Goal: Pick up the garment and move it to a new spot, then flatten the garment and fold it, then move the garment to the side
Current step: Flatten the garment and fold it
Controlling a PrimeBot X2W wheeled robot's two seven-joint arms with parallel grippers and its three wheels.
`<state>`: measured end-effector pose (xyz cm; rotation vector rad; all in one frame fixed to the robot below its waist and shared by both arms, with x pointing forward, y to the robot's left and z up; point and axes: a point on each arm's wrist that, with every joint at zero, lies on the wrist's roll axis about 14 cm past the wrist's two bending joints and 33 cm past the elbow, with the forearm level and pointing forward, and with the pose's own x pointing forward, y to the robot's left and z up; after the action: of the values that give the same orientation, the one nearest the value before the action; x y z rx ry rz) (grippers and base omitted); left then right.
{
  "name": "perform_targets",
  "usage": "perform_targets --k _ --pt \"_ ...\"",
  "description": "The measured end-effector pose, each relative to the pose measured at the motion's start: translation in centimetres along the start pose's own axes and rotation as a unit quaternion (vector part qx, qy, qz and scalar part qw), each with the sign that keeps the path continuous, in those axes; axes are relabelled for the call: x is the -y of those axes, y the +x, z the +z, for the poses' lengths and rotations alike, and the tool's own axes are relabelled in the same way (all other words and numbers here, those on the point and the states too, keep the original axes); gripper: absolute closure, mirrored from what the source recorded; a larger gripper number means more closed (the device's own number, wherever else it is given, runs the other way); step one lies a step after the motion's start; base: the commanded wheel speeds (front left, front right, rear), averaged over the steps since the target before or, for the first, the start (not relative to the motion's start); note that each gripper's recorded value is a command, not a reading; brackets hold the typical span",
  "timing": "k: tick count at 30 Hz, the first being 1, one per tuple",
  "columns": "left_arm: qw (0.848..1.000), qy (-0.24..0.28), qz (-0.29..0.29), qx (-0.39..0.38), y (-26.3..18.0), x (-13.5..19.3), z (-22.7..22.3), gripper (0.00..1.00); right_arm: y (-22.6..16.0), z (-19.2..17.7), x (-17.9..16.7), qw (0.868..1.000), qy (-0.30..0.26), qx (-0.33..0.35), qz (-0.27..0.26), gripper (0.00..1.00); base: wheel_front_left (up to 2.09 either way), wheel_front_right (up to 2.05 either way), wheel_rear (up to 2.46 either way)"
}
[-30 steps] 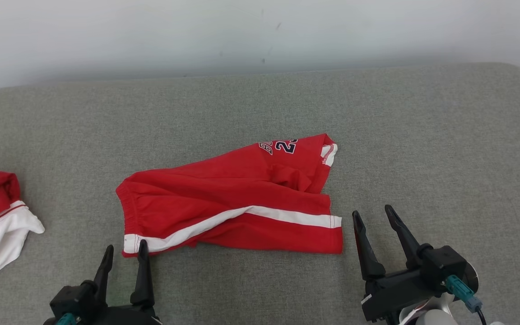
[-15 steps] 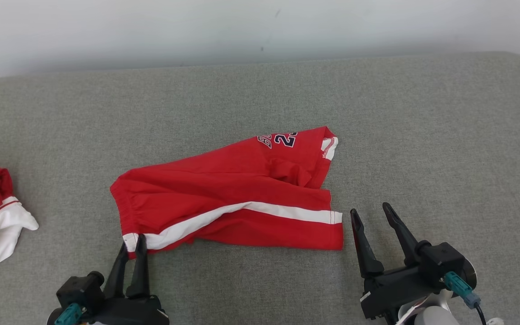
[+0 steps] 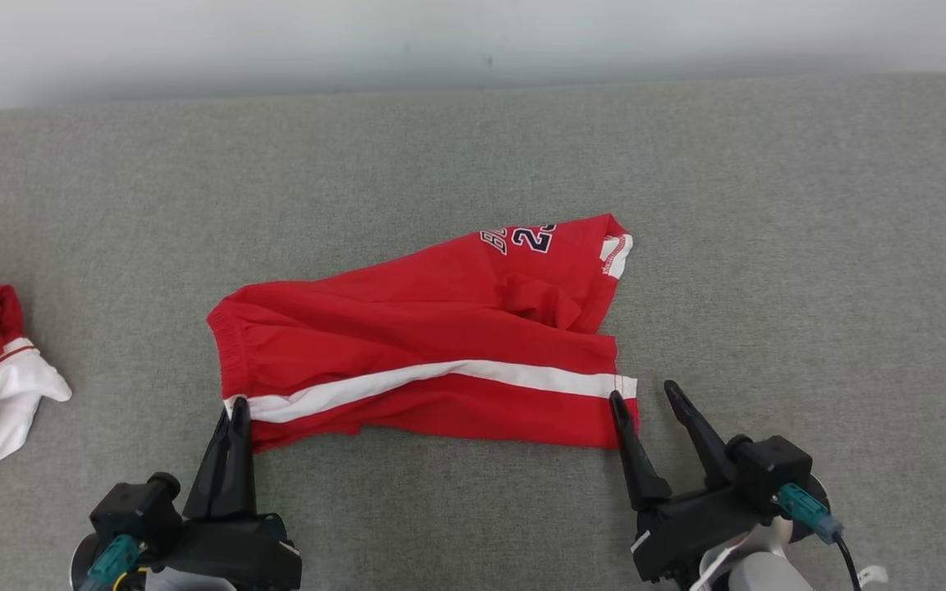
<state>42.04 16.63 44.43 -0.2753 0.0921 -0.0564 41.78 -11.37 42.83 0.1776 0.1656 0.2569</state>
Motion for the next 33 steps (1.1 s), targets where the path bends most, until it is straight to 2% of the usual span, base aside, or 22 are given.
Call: perform_targets --k 12,14,17,24,26,29,31,32,33 --pt "1.0 0.003 0.006 0.0 0.3 -0.6 -0.1 1.0 1.7 -2.6 -0.9 0.998 0.032 -0.042 0.016 0.0 0.0 0.0 0.0" --pt "1.0 0.004 0.007 0.0 0.3 -0.7 0.0 1.0 1.8 -2.7 -1.0 0.998 0.035 -0.044 0.018 0.08 0.0 0.0 0.0" --pt "1.0 0.004 0.008 -0.001 0.4 -0.7 -0.1 1.0 2.0 -2.8 -1.1 0.998 0.035 -0.046 0.022 0.27 0.0 0.0 0.0" --pt "1.0 0.004 0.006 0.001 0.4 -0.6 0.0 1.0 2.0 -2.7 -1.1 0.998 0.037 -0.045 0.021 0.37 0.0 0.0 0.0" --pt "1.0 0.004 0.005 0.002 0.4 -0.5 0.1 1.0 1.9 -2.7 -1.0 0.998 0.037 -0.045 0.02 0.45 0.0 0.0 0.0" --pt "1.0 0.004 0.004 0.002 0.4 -0.4 0.1 1.0 1.9 -2.8 -0.9 0.998 0.036 -0.047 0.019 0.65 0.0 0.0 0.0" --pt "1.0 0.004 0.003 0.001 0.4 -0.4 0.0 1.0 2.1 -2.6 -0.9 0.998 0.036 -0.045 0.019 0.92 0.0 0.0 0.0" --pt "1.0 0.004 0.003 0.002 0.4 -0.4 0.1 1.0 2.2 -2.5 -0.9 0.998 0.035 -0.042 0.019 1.0 0.0 0.0 0.0" --pt "1.0 0.004 0.003 0.003 0.4 -0.4 0.2 1.0 2.4 -2.2 -0.9 0.998 0.034 -0.039 0.02 1.0 0.0 0.0 0.0"
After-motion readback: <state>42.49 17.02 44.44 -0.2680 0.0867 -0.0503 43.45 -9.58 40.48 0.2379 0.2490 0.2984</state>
